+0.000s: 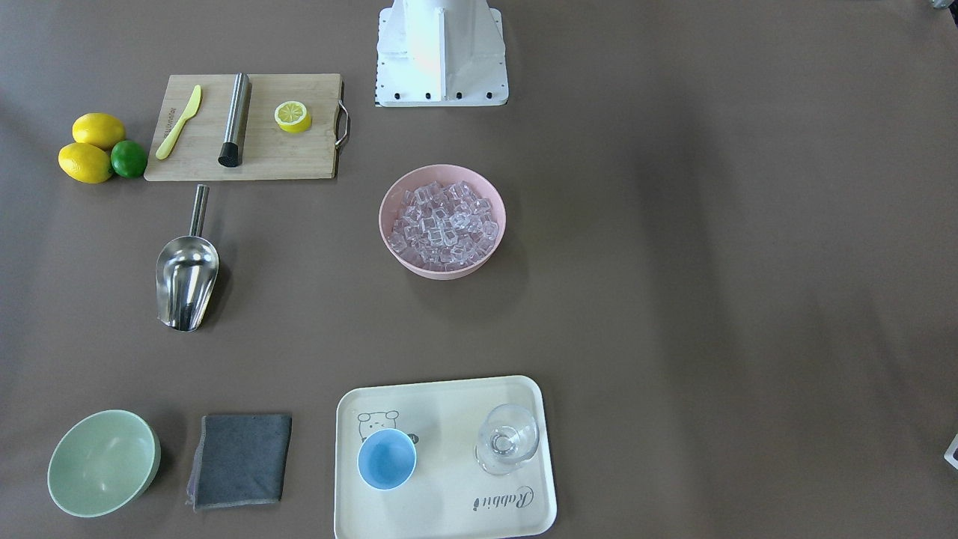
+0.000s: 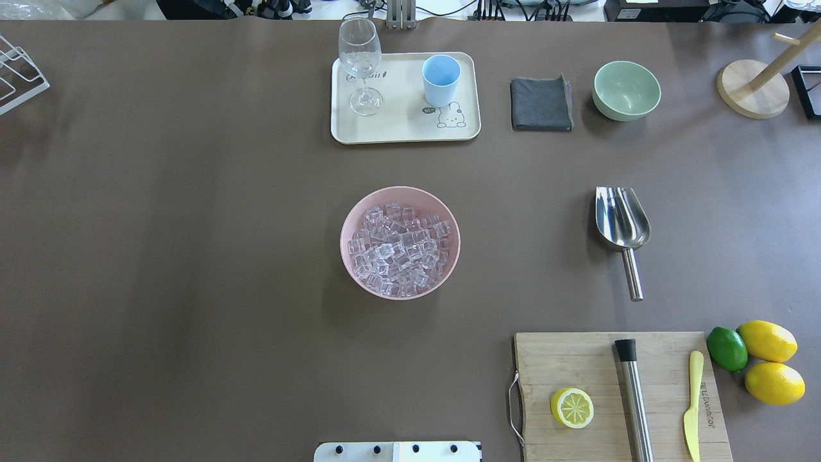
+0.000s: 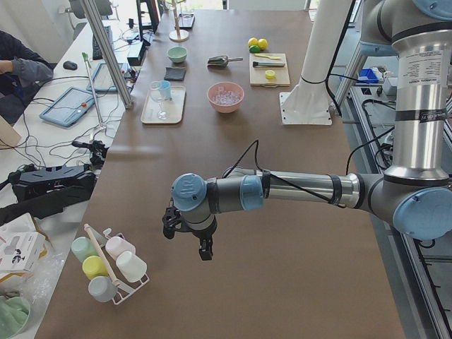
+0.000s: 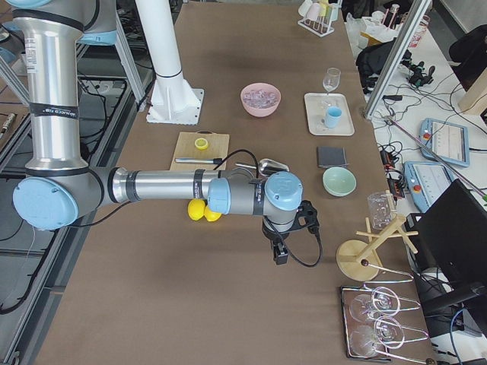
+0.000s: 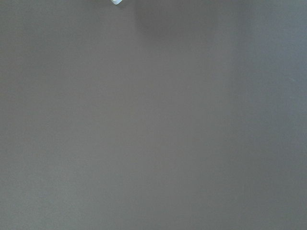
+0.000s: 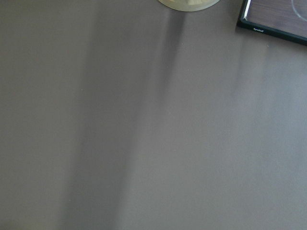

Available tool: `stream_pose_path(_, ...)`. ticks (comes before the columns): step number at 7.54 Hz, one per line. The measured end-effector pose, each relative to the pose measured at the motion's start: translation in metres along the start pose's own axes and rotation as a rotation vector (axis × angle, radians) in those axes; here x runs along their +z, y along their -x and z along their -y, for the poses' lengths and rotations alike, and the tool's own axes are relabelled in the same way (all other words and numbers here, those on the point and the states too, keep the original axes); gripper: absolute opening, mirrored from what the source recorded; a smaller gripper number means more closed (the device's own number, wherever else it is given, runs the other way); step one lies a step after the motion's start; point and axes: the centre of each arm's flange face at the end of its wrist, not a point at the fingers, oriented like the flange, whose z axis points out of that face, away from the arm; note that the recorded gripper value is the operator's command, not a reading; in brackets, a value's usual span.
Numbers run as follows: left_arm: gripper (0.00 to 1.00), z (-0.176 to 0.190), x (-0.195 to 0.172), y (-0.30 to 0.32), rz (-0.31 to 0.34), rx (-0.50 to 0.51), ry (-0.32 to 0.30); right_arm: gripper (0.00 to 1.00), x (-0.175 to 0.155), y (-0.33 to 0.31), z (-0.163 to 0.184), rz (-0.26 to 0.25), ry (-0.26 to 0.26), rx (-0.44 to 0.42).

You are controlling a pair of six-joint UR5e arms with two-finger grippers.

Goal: Put ice in cup with scoop

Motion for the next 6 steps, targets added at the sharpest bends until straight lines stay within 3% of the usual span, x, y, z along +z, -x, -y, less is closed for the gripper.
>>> stream_pose_path(6, 0.98, 0.0022, -0.001, -0.0024, 0.001, 0.005, -0.001, 1.0, 0.0035, -0.0017, -0.0054, 0.006, 0.006, -0.002)
